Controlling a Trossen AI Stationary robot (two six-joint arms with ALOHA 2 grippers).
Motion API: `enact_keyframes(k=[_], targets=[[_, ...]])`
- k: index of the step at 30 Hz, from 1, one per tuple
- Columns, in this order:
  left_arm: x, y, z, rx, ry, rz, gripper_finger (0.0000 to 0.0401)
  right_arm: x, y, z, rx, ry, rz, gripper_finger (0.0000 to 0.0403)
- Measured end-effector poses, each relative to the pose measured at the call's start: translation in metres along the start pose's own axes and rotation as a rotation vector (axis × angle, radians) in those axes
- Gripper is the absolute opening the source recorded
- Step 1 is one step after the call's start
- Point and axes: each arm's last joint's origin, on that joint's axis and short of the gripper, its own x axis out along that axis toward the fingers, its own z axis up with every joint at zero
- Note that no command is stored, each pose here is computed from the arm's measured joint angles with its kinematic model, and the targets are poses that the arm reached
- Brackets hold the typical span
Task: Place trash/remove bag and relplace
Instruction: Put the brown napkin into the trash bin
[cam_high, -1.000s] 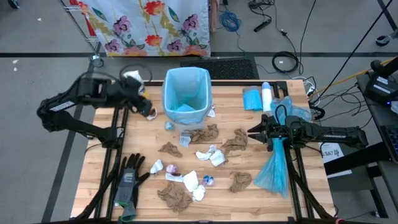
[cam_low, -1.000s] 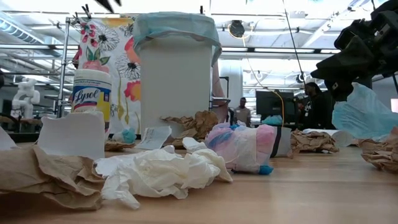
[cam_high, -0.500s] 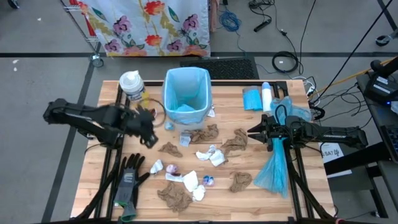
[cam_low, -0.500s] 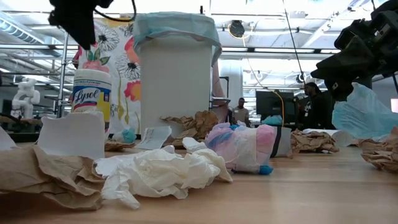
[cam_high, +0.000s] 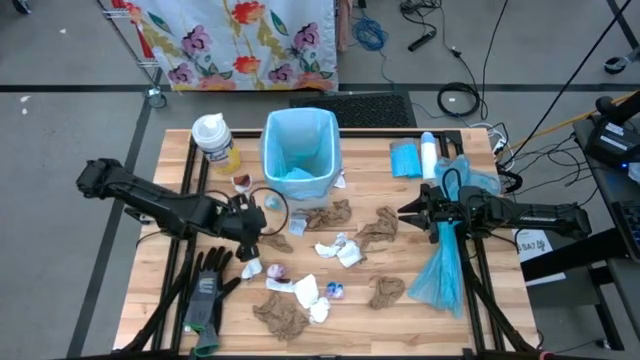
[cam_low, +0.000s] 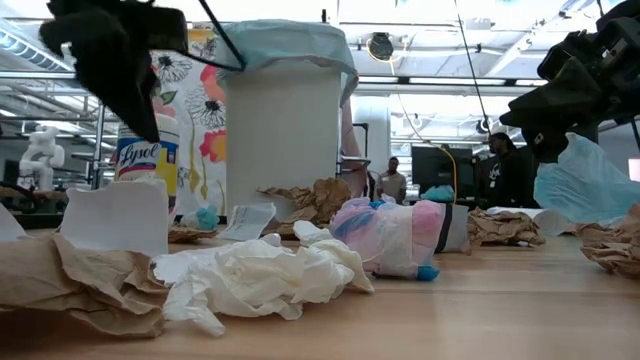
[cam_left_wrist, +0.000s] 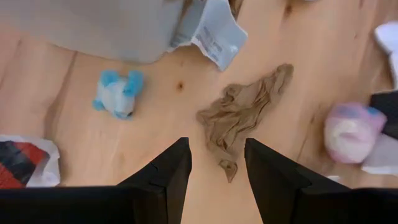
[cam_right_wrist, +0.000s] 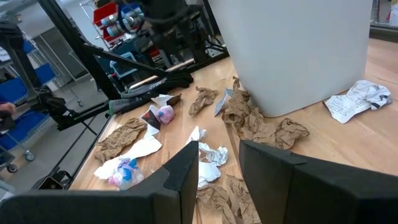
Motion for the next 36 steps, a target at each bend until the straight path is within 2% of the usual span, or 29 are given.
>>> enact_keyframes(k=[7, 12, 18, 24, 29, 33, 36], targets=[[0.021, -0.009, 0.003, 0.065, -0.005, -0.015, 0.0155, 0.000, 0.000, 0.000, 0.000, 0.000, -0.001, 0.0109], [0.035, -0.014, 0.003, 0.083, 0.042, 0.002, 0.0155, 0.000, 0.000, 0.000, 0.000, 0.000, 0.000, 0.0109], [0.060, -0.021, 0.005, 0.101, 0.089, -0.028, 0.0155, 0.000, 0.000, 0.000, 0.000, 0.001, 0.000, 0.0109], [0.084, -0.016, 0.006, 0.067, 0.136, -0.005, 0.0155, 0.000, 0.000, 0.000, 0.000, 0.000, 0.000, 0.0109], [0.094, -0.010, 0.011, 0.056, 0.106, -0.055, 0.0155, 0.000, 0.000, 0.000, 0.000, 0.001, 0.000, 0.0109], [0.106, -0.004, 0.004, -0.035, 0.078, -0.106, 0.0153, 0.000, 0.000, 0.000, 0.000, 0.000, 0.000, 0.0109], [0.109, -0.002, -0.002, -0.088, 0.080, -0.121, 0.0136, 0.000, 0.000, 0.000, 0.000, 0.000, 0.000, 0.0109]])
